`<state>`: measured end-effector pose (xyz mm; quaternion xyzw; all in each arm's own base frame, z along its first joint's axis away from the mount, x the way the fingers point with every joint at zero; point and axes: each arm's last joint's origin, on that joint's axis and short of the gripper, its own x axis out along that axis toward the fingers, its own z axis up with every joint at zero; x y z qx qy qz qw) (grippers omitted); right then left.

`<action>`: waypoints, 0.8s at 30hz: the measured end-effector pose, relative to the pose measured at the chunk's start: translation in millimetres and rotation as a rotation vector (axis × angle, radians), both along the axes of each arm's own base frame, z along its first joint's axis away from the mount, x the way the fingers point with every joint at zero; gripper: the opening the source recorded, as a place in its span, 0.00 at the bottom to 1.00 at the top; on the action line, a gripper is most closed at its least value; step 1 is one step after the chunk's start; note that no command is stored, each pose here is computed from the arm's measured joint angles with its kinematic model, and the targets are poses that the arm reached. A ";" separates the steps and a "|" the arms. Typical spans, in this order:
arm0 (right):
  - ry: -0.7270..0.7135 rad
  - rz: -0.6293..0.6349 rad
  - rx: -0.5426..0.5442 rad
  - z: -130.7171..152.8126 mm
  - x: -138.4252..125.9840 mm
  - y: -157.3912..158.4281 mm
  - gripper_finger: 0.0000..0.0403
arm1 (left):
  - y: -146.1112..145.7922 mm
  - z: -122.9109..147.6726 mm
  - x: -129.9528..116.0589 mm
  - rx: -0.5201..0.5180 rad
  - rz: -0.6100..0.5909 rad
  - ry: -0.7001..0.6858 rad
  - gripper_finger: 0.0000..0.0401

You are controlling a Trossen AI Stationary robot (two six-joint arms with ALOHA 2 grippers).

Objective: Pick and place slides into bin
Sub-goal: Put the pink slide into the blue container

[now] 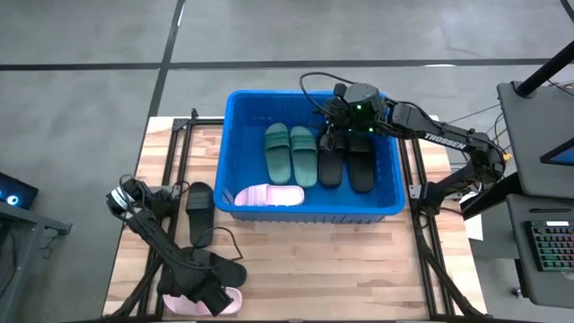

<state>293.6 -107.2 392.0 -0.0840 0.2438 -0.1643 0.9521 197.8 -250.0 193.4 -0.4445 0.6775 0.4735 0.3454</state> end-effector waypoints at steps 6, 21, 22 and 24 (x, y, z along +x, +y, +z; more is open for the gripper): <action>0.000 0.000 0.000 0.0 0.0 0.0 0.41 | -4.3 -12.7 -1.8 0.016 -0.033 0.022 0.56; -0.001 0.000 0.000 0.1 0.0 0.0 0.37 | -4.3 11.1 -15.2 -0.028 -0.072 -0.049 0.02; -0.001 0.000 0.000 0.1 0.0 0.0 0.37 | -3.9 13.0 -16.0 -0.028 -0.075 -0.060 0.02; -0.002 0.000 0.000 0.2 -0.1 0.0 0.36 | -2.3 18.5 -17.4 -0.039 -0.089 -0.084 0.02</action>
